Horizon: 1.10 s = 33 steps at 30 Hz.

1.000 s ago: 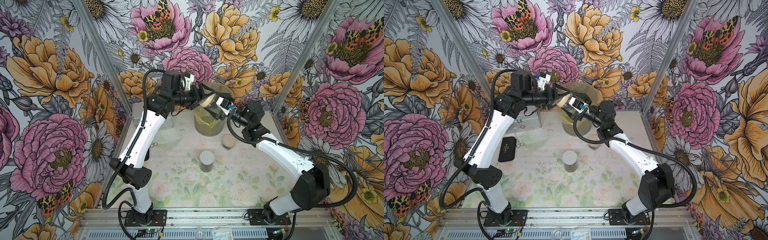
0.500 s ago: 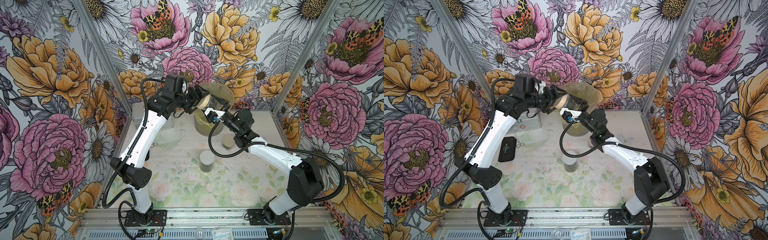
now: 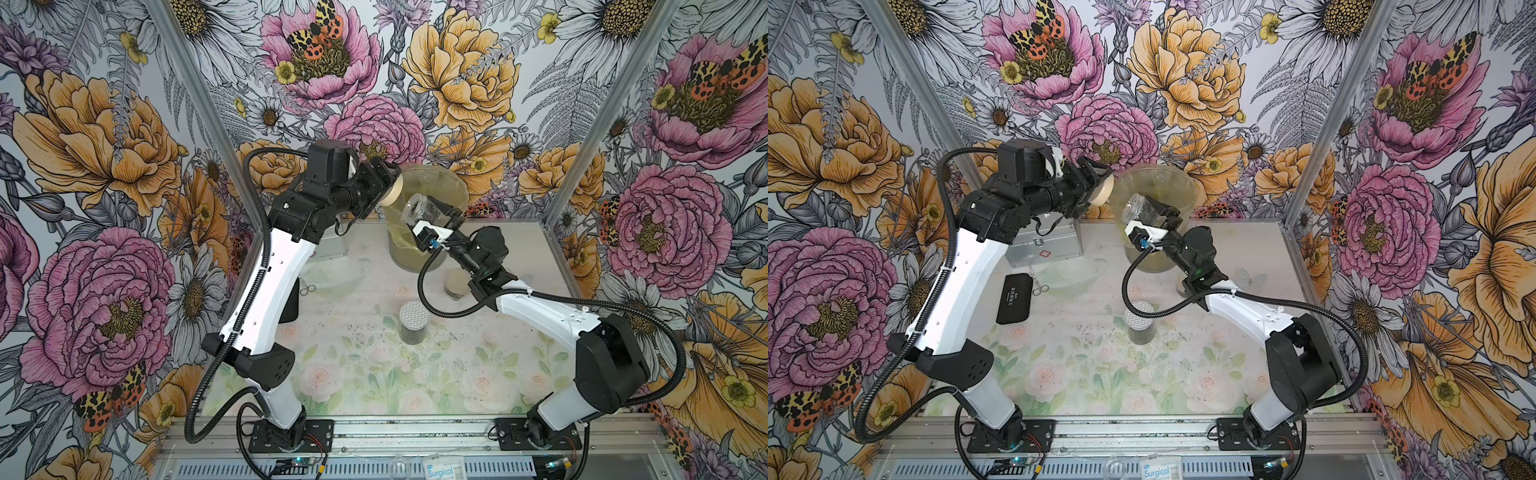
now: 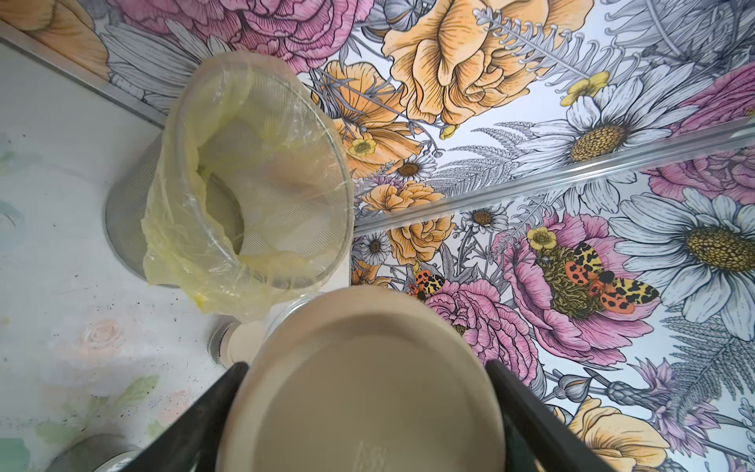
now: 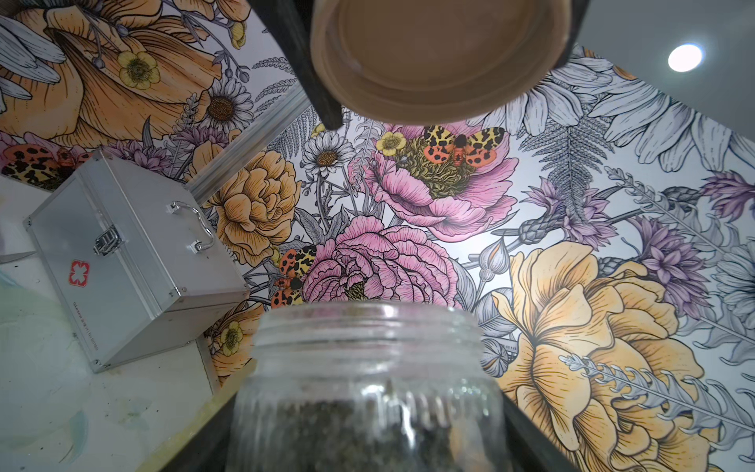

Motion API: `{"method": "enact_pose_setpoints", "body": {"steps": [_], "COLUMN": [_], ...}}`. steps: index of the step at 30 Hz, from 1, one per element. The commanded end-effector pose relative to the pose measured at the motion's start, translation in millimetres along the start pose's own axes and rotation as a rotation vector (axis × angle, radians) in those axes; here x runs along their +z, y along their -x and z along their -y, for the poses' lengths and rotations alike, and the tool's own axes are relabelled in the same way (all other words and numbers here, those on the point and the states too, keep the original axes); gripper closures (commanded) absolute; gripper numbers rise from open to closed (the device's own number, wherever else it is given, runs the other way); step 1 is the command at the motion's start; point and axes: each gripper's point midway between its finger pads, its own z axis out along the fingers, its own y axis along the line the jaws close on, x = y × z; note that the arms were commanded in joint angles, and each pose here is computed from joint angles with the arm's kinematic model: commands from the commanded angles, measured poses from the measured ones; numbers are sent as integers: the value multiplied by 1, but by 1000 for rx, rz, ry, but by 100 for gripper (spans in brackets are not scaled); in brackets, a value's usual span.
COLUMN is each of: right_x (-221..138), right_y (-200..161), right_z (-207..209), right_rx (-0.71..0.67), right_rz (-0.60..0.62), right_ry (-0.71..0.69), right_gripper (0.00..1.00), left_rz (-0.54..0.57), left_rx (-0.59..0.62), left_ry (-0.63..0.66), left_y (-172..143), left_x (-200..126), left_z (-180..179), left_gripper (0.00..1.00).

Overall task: Empty moldy tea leaves from jars
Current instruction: Unscrew the lid from the jar, then place the lid at the center of the board.

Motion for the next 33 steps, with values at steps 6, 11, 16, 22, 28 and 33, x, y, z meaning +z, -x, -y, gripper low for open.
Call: {"method": "enact_pose_setpoints", "body": {"steps": [6, 11, 16, 22, 28, 33], "right_x": [-25, -30, -32, -34, -36, -38], "right_y": [47, 52, 54, 54, 53, 53], "right_z": [84, 104, 109, 109, 108, 107], "right_rx": [163, 236, 259, 274, 277, 278], "right_rz": [124, 119, 111, 100, 91, 81], "right_ry": [-258, -313, -318, -308, -300, -294], "right_gripper": [92, 93, 93, 93, 93, 93], "left_rz": [148, 137, 86, 0, -175, -272], "left_rx": [69, 127, 180, 269, 312, 313], "left_ry": [238, 416, 576, 751, 820, 836], "left_y": [33, 28, 12, -15, -62, -96], "left_x": [-28, -19, -3, 19, 58, 83], "left_z": [-65, -117, -169, -225, -273, -310], "left_gripper": [100, 100, 100, 100, 100, 100]}}
